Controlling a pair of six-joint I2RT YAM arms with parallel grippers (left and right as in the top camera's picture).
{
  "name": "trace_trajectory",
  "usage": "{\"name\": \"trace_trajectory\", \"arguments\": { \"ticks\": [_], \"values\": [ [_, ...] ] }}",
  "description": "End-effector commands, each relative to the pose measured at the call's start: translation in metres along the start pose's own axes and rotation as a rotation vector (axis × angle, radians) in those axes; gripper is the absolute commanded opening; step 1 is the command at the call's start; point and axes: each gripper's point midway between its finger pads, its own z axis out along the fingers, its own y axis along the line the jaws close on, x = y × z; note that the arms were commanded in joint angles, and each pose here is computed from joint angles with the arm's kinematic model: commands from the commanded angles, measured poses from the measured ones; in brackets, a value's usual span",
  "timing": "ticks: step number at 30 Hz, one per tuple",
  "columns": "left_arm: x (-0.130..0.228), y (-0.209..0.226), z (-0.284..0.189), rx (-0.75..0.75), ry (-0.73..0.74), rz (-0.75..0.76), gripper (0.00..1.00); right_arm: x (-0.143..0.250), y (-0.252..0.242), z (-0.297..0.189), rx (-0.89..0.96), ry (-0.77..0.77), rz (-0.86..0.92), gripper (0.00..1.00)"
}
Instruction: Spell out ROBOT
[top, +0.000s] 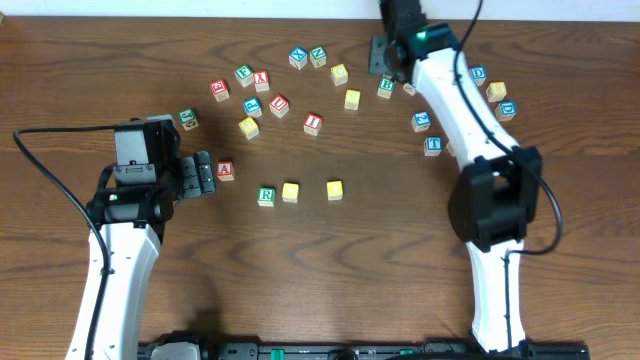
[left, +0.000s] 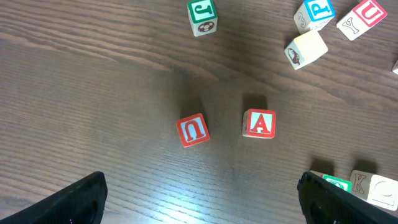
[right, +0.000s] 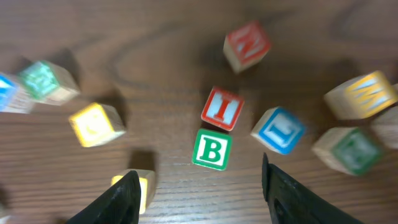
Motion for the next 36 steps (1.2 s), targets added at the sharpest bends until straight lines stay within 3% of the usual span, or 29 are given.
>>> {"name": "trace_trajectory", "arguments": {
  "ticks": [1,36],
  "values": [
    [-0.013,0.001,-0.008,-0.001,-0.041,-0.001,0.96,0.013,0.014,0.019,-0.001,0.024,0.006,0.58],
    [-0.012,0.001,-0.006,-0.001,-0.031,0.000,0.96,0.015,-0.004,0.017,0.172,-0.035,0.180,0.57]
  ]
}}
